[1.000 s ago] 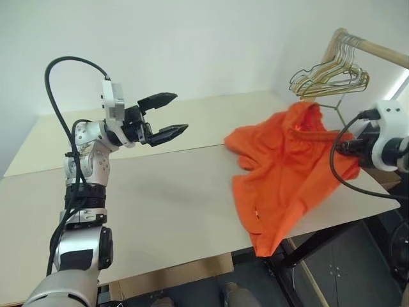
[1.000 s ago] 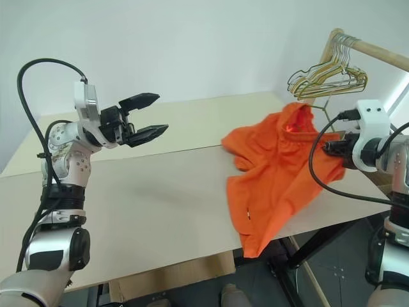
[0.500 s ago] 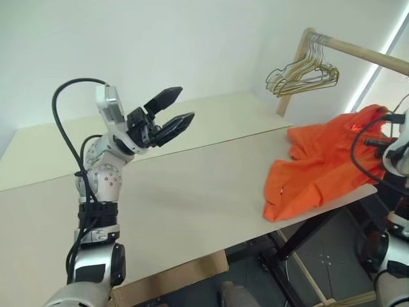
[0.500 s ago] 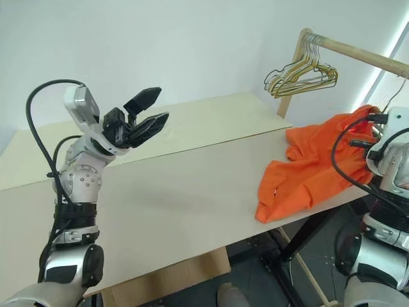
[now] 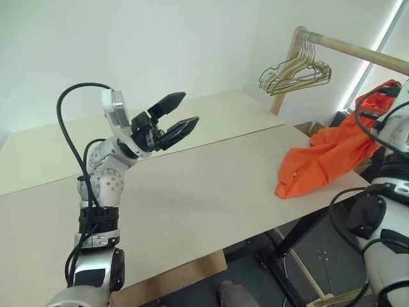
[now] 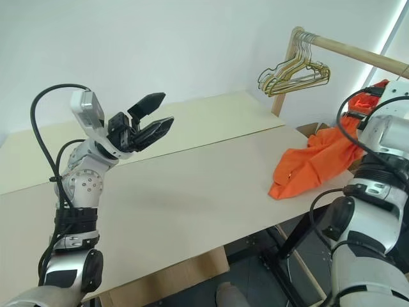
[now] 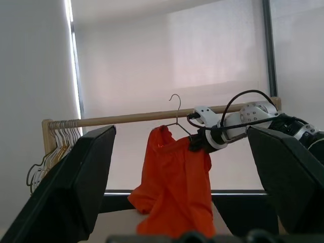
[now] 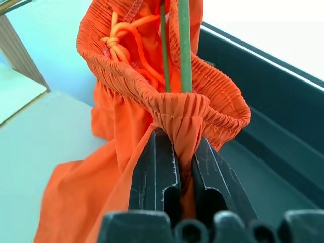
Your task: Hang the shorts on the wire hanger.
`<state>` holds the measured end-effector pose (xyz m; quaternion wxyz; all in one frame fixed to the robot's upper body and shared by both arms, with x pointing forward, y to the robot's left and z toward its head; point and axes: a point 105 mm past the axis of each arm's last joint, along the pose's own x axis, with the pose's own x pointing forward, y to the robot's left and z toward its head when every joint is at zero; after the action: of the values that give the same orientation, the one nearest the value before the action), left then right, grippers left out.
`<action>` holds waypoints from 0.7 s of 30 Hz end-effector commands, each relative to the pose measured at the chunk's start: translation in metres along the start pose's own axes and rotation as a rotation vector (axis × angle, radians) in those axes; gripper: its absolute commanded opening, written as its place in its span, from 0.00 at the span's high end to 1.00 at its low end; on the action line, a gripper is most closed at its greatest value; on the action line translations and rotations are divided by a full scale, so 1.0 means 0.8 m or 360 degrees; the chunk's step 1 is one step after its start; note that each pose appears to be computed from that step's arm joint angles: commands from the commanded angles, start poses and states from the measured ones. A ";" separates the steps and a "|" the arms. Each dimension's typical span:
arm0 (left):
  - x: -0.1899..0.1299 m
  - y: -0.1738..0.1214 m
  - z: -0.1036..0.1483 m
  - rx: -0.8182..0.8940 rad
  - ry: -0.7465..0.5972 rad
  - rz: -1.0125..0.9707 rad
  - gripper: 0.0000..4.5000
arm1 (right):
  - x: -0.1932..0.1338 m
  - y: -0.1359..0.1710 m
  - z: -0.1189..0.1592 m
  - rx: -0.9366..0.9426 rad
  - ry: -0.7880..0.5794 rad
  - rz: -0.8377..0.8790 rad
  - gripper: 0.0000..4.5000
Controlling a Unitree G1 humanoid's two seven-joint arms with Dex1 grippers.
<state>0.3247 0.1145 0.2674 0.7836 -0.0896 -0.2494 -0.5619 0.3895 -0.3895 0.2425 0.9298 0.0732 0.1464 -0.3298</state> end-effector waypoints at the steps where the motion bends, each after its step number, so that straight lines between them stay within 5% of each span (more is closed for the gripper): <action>1: 0.002 -0.005 0.010 0.0099 0.0002 -0.0013 0.01 | 0.000 -0.013 0.036 0.0232 -0.0118 0.0009 1.00; 11: -0.001 -0.008 0.005 0.0113 0.0052 -0.0011 0.01 | 0.012 -0.011 0.020 0.0642 0.0075 0.0183 1.00; 21: 0.000 -0.010 0.005 0.0107 0.0028 -0.0025 0.01 | 0.020 -0.002 -0.005 0.0559 0.0152 0.0160 1.00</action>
<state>0.3209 0.1137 0.2609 0.7906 -0.0686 -0.2406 -0.5589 0.3975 -0.3969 0.2197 0.9040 0.2629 0.1548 -0.2995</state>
